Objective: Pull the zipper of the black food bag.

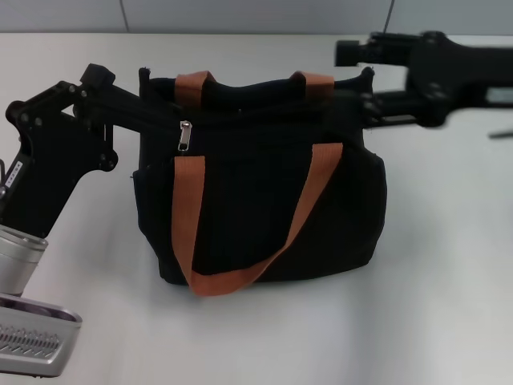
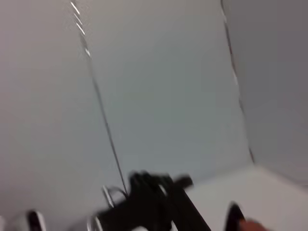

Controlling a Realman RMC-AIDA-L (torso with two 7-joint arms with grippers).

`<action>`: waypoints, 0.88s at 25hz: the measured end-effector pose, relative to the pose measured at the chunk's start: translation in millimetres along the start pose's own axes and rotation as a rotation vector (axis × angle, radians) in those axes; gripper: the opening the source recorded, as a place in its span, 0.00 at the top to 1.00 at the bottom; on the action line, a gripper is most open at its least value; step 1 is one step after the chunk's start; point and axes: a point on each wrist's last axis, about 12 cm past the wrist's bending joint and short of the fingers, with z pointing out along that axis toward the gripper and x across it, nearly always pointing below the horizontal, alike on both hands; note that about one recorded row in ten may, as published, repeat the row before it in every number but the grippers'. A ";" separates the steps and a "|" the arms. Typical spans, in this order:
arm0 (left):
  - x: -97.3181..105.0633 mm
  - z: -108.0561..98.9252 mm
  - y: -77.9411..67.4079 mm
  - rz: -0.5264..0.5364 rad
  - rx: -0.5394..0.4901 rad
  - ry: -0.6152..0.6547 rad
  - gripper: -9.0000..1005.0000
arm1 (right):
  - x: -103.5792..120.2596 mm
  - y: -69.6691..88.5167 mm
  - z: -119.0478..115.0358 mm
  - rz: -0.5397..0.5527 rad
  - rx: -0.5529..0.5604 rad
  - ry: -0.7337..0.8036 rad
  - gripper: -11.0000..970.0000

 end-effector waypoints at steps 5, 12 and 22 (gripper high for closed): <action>-0.2 2.6 0.0 0.000 -0.001 -0.008 0.98 | -44.1 -1.2 37.6 0.077 0.051 0.223 0.13; -0.6 7.9 -0.9 0.010 -0.002 -0.016 0.98 | -78.1 4.2 99.8 0.111 0.108 0.412 0.13; -1.6 10.0 -1.6 0.014 -0.004 -0.021 0.97 | -76.2 7.8 155.3 0.083 0.163 0.544 0.13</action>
